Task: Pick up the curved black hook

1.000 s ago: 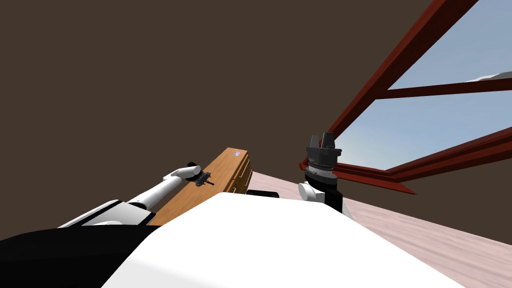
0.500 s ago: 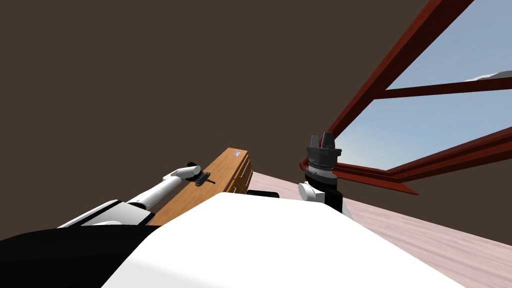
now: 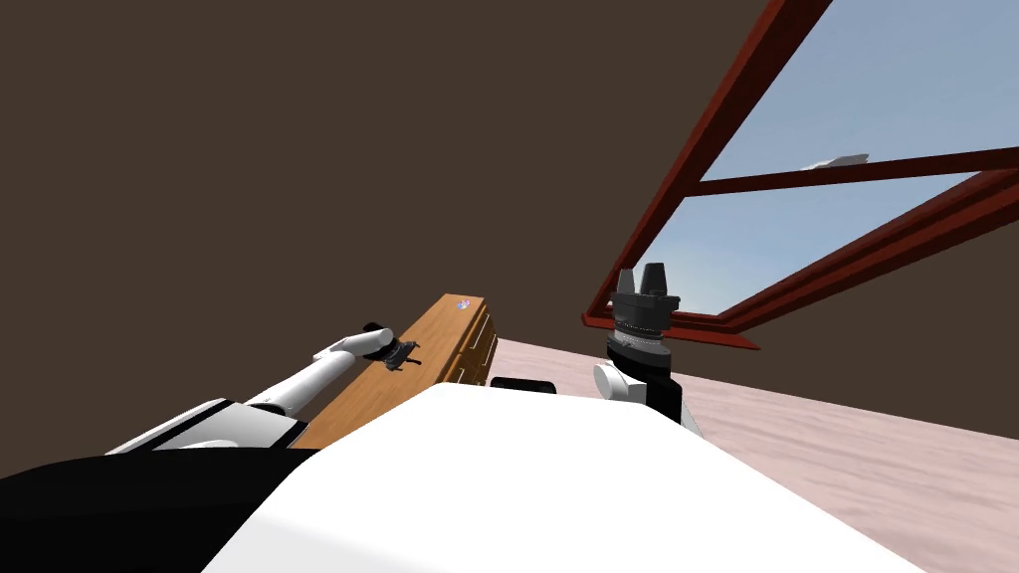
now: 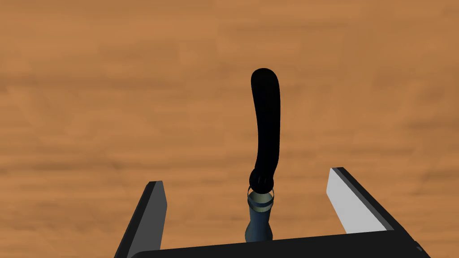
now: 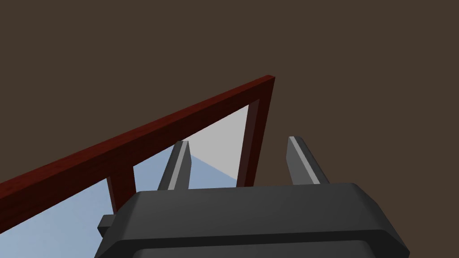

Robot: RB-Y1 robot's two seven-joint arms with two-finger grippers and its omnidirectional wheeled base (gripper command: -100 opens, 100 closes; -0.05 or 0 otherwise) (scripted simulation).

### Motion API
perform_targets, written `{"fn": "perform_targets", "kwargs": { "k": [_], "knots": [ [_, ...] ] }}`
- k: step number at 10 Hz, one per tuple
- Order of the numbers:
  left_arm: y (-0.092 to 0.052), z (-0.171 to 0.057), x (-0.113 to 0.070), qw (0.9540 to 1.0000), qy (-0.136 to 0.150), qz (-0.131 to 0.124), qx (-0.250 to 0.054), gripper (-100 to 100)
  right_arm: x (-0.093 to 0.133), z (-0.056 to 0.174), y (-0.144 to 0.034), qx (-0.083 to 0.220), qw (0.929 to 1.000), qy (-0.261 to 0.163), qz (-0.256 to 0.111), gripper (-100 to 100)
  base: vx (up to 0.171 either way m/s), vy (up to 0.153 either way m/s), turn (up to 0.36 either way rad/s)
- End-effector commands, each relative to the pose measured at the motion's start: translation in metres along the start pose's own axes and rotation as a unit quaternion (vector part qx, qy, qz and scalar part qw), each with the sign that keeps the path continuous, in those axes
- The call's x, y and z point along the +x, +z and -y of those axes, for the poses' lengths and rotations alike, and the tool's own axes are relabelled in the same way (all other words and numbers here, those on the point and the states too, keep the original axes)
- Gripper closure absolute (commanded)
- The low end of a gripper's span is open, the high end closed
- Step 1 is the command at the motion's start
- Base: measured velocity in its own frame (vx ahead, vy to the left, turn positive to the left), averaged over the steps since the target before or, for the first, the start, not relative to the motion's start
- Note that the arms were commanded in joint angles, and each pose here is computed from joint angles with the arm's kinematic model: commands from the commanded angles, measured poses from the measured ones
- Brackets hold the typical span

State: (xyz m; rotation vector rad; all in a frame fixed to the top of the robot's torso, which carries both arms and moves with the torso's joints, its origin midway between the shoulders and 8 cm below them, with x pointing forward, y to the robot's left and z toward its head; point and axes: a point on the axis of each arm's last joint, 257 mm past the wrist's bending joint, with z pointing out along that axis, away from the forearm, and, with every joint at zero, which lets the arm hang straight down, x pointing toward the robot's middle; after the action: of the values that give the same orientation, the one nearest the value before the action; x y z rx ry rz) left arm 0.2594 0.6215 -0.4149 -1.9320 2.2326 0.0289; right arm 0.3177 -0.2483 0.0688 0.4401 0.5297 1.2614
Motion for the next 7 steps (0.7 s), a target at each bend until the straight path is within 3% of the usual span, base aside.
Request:
{"fn": "perform_targets", "kwargs": {
  "k": [1, 7],
  "knots": [
    [-0.002, 0.001, -0.006, 0.9998, -0.014, -0.003, 0.01, -100, 0.0, 0.0, 0.0, 0.0, 1.0, 0.0, 0.0, 0, -0.113, 0.084, -0.116],
    [0.002, -0.009, -0.009, 0.9962, -0.071, -0.032, 0.04, -100, 0.0, 0.0, 0.0, 0.0, 1.0, 0.0, 0.0, 0, -0.048, 0.078, -0.093]
  ]
}}
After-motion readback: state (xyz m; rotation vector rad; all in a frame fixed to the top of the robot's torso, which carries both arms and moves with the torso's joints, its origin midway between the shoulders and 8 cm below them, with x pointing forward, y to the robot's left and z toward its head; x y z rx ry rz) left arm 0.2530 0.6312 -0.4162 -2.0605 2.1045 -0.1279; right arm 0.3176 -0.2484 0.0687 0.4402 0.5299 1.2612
